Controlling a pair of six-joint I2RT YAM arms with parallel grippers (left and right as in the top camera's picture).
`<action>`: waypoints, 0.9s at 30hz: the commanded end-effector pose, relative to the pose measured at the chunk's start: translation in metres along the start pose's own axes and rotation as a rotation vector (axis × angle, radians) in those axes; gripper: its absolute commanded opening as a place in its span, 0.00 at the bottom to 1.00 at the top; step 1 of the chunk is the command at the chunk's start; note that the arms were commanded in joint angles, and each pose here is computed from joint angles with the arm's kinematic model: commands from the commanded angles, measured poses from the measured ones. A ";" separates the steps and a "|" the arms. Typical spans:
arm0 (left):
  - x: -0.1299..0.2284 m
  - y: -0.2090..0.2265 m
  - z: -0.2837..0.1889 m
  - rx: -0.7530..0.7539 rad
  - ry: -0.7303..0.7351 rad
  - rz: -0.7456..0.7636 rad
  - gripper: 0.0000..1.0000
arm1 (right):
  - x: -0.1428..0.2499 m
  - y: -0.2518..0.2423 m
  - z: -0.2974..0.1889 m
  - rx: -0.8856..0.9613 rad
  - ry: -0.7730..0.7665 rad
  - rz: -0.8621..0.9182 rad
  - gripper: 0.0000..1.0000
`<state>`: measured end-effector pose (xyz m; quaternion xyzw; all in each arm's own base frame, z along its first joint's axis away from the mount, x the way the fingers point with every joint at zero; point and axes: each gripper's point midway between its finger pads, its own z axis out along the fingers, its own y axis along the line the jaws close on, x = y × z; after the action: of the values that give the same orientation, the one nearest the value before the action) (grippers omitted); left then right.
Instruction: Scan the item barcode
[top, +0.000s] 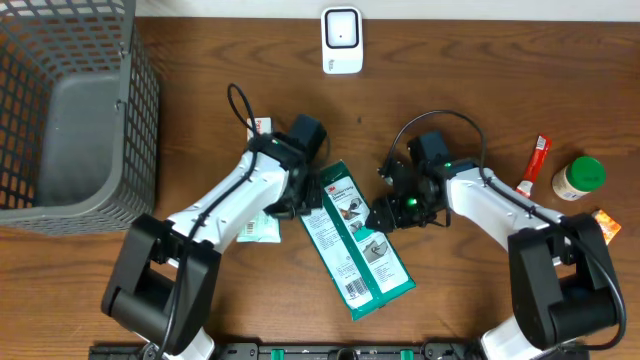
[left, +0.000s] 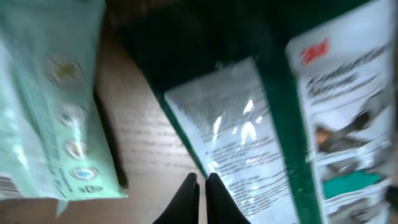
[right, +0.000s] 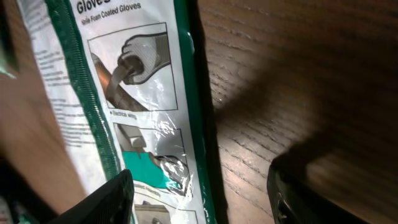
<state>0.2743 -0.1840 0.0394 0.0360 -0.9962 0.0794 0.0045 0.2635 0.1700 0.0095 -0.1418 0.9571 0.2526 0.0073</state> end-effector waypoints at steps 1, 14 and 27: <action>0.023 0.012 0.018 -0.046 0.066 -0.026 0.08 | 0.008 -0.009 0.008 -0.021 0.036 0.007 0.64; 0.027 0.021 0.057 -0.003 0.007 -0.141 0.08 | 0.017 0.006 0.008 -0.107 0.070 0.028 0.60; 0.024 0.020 0.062 0.017 -0.017 -0.169 0.08 | 0.031 0.075 0.012 -0.486 0.069 -0.045 0.44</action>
<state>0.2652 -0.1892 -0.0047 0.1108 -0.9867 0.1169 -0.0237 0.2219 0.2068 0.0147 -0.1542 0.9082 0.3858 -0.0505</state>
